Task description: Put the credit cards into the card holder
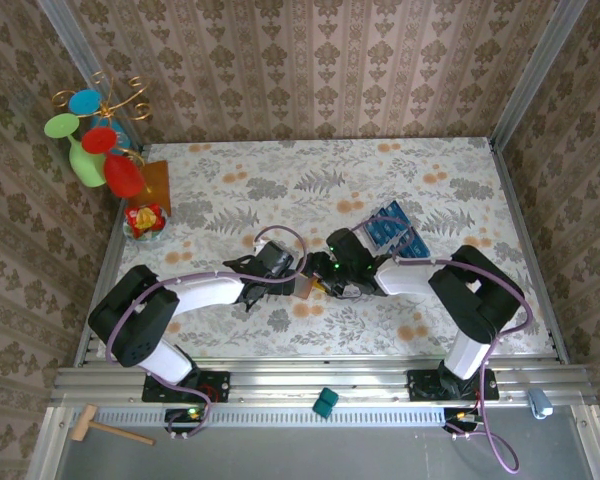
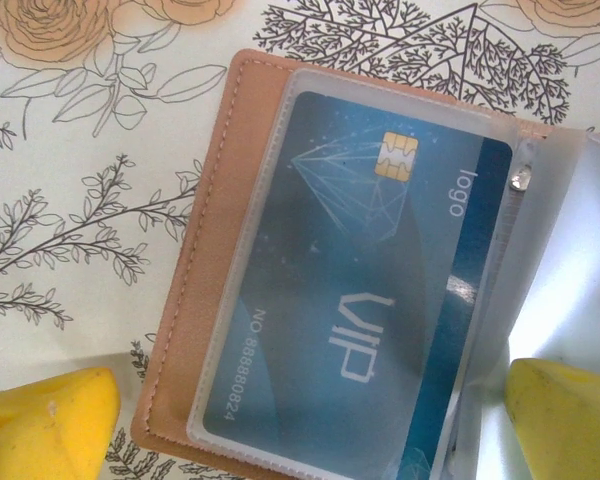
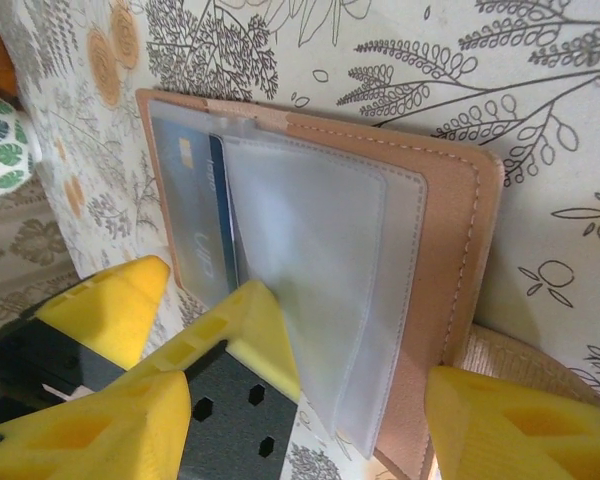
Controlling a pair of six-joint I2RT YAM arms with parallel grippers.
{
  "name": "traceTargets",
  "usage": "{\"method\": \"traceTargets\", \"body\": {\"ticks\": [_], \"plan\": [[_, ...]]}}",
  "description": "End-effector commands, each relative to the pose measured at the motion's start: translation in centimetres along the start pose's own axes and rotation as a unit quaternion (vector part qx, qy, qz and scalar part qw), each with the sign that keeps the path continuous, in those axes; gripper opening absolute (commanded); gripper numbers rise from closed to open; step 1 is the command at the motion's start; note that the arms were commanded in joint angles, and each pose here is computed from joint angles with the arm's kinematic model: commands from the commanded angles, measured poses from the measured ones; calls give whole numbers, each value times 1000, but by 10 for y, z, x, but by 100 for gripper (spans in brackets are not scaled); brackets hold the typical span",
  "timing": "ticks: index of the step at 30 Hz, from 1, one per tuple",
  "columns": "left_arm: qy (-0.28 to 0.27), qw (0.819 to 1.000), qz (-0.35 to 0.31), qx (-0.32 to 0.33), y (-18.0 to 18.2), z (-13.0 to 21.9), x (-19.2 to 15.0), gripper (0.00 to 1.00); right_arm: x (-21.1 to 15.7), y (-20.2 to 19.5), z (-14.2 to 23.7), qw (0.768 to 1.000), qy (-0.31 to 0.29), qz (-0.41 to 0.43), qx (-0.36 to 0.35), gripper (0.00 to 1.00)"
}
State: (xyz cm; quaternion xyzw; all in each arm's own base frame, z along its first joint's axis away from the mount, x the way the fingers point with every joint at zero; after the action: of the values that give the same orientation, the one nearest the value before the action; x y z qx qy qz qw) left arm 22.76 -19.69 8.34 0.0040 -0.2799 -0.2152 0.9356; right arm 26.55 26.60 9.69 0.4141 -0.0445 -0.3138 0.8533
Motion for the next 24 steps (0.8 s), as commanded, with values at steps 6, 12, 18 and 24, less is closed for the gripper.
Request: {"method": "traceTargets", "body": {"ticks": [6, 12, 18, 24], "plan": [[11, 1000, 1, -2, 1, -2, -9, 100, 14, 18, 30, 992, -76, -57, 78, 64], [11, 1000, 1, -2, 1, -2, -9, 100, 13, 16, 14, 992, -49, -83, 80, 64], [12, 1000, 1, 0, 2, -1, -9, 100, 10, 13, -1, 991, -41, -97, 80, 64], [12, 1000, 0, 0, 2, -1, -9, 100, 6, 9, -8, 991, -33, -102, 75, 63]]}}
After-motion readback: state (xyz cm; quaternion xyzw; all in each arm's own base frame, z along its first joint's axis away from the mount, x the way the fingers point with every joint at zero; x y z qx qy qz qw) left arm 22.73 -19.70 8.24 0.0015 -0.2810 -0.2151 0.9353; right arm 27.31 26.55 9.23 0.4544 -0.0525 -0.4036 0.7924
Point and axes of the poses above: each hand's point on the last joint's axis, 136 mm out from that joint toward the fingers, its own z axis back along the fingers, its own y axis along the line the jaws close on, x = y × z, the point moved 7 cm from there along z, back along the fingers, and after that the axes turned 15 degrees about -z, right-handed, at the moved point
